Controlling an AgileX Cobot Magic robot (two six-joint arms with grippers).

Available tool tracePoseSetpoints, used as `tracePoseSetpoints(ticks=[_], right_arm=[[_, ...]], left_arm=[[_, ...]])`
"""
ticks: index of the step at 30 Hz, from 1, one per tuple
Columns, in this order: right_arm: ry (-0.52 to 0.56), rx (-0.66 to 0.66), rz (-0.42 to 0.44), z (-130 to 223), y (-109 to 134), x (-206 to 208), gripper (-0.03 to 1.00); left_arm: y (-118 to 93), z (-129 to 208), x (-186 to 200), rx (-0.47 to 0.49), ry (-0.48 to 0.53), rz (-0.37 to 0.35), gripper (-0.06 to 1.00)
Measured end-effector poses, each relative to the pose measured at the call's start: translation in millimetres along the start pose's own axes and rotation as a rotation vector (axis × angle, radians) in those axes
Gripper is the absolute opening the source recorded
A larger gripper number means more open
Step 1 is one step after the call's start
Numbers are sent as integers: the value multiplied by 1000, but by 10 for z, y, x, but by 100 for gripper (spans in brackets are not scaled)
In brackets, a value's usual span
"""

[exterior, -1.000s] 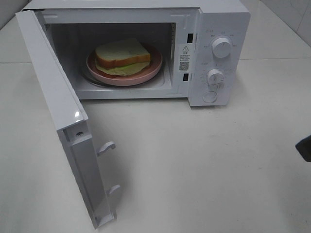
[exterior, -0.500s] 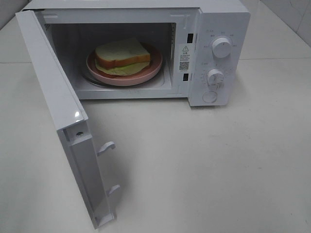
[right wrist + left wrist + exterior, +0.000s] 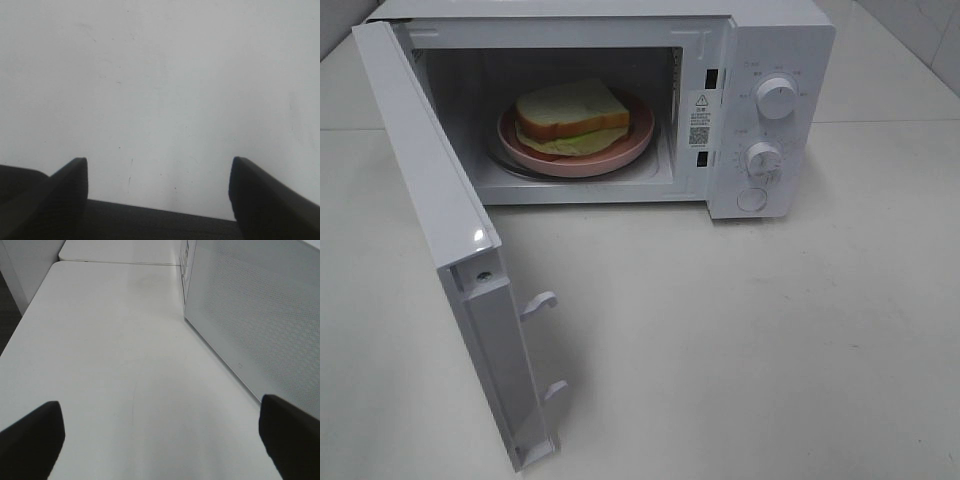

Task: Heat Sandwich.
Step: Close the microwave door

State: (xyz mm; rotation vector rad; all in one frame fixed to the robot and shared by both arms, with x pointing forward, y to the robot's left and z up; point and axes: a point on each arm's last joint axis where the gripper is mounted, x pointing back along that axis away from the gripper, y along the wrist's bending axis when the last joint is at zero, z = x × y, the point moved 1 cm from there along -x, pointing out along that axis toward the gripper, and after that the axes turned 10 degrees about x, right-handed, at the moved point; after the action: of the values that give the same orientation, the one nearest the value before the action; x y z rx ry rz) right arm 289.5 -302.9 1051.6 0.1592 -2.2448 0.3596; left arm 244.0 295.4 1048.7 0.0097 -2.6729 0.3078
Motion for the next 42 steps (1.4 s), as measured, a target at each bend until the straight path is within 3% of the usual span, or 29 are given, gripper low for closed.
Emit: tracePoseSetpoints(ticks=[7, 24, 42], right_arm=[[-53, -44, 50, 140, -7, 23, 75], [-305, -117, 136, 444, 64, 260, 75], [-310, -115, 137, 453, 67, 261, 75]], left_arm=[[0, 0, 0, 0, 0, 0, 99], [0, 0, 0, 0, 0, 0, 99], [0, 0, 0, 0, 0, 0, 99]])
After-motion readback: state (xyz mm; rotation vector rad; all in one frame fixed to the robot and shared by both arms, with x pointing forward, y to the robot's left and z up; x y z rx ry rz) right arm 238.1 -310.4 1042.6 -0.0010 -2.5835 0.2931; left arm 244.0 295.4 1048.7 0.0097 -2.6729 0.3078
